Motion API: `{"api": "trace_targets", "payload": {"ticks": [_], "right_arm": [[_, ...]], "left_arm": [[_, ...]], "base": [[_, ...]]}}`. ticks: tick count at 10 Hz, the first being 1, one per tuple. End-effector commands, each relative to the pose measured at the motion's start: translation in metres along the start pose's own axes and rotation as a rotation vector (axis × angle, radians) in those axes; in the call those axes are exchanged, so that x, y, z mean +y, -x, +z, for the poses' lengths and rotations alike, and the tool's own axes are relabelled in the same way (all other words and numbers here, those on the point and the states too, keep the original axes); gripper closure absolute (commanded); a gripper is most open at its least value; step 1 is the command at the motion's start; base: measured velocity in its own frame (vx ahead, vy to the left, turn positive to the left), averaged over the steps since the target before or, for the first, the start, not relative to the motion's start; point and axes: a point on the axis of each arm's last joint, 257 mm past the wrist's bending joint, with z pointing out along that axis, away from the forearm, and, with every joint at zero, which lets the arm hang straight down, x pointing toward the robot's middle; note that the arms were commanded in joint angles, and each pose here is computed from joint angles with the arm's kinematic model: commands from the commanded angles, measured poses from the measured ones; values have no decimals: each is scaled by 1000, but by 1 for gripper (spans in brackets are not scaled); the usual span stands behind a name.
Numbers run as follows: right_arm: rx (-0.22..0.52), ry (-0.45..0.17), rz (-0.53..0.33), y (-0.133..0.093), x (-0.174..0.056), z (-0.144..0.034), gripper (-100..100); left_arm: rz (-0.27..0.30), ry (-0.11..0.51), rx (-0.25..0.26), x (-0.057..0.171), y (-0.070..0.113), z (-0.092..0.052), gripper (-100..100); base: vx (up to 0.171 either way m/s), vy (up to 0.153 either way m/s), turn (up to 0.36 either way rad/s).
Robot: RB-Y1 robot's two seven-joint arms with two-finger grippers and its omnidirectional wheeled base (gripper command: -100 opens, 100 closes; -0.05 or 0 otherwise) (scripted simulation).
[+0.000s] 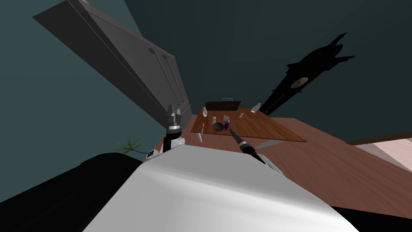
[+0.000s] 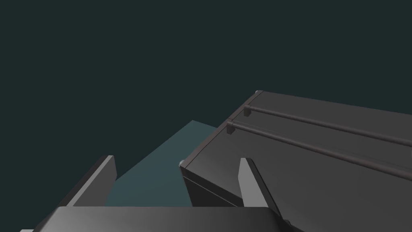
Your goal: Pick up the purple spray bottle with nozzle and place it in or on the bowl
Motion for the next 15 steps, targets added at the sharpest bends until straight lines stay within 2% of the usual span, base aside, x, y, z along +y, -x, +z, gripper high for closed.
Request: {"api": "trace_targets", "payload": {"ticks": [1, 3, 6, 8, 12, 15], "right_arm": [[22, -50, -49, 1, -24, 0, -100], [53, -137, -130, 8, -62, -6, -100], [85, -268, -245, 29, -117, -18, -100], [85, -270, -245, 29, -118, -18, -100], [106, -442, -376, 71, -184, -41, -100], [113, -555, -452, 104, -222, -59, -100]], "left_arm": [[0, 0, 0, 0, 0, 0, 0], [0, 0, 0, 0, 0, 0, 0], [0, 0, 0, 0, 0, 0, 0], [0, 0, 0, 0, 0, 0, 0], [0, 0, 0, 0, 0, 0, 0], [0, 0, 0, 0, 0, 0, 0]], "base": [[8, 54, 150], [12, 82, 190], [14, 91, 228], [11, 31, 40], [15, 57, 240], [29, 80, 186]]}}
